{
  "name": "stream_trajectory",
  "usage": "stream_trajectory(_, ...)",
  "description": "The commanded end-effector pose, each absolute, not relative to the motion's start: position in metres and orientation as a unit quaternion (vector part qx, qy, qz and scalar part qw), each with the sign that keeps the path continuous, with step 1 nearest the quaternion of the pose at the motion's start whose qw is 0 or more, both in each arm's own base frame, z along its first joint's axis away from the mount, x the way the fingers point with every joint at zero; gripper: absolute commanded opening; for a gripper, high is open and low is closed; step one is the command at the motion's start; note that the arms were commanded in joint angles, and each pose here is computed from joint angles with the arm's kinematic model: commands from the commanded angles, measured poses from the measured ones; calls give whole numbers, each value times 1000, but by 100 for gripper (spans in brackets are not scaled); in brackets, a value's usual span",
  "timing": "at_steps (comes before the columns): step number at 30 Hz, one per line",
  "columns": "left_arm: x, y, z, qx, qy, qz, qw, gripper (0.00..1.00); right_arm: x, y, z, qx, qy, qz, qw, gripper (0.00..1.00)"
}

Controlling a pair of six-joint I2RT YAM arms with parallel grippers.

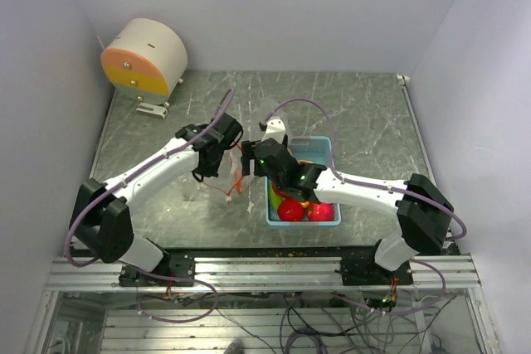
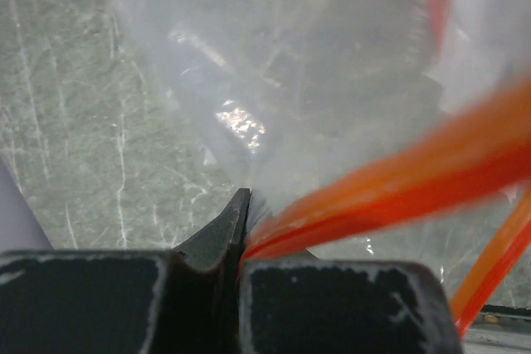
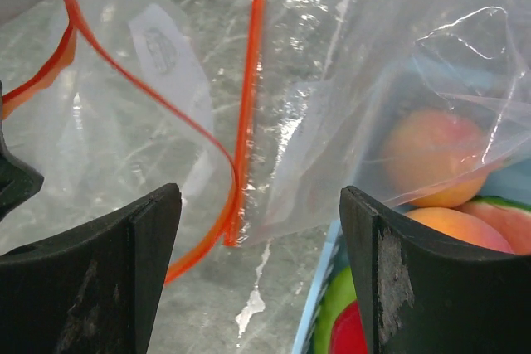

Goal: Place the food in the zip-top bag and seal the zipper
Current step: Open the zipper of the food storage bag at the center of the board, then pick up the fake fruit from the bin.

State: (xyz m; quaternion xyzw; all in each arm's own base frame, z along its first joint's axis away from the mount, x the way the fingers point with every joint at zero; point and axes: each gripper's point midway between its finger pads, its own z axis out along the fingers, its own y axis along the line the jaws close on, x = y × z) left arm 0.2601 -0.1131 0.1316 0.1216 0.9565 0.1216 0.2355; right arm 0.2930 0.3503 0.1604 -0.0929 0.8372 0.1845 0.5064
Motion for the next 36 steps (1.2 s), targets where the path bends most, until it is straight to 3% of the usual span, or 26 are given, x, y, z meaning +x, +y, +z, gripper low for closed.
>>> stream_trajectory(1, 270, -134, 127, 117, 954, 95, 259, 7, 299, 329, 151, -79, 844, 130, 515, 77)
stream_trajectory(9, 272, -135, 127, 117, 951, 93, 270, 7, 287, 319, 159, -103, 833, 154, 521, 77)
stream_trajectory(16, 273, -137, 123, 118, 951, 89, 271, 7, 273, 278, 167, -90, 858, 91, 498, 79)
stream_trajectory(23, 276, -142, 122, 122, 951, 81, 273, 7, 250, 253, 148, -103, 889, 56, 442, 83)
stream_trajectory(29, 274, -141, 122, 123, 951, 79, 274, 7, 240, 258, 124, -118, 902, 67, 411, 94)
stream_trajectory(36, 272, -140, 123, 122, 950, 75, 277, 7, 242, 265, 102, -120, 909, 65, 393, 95)
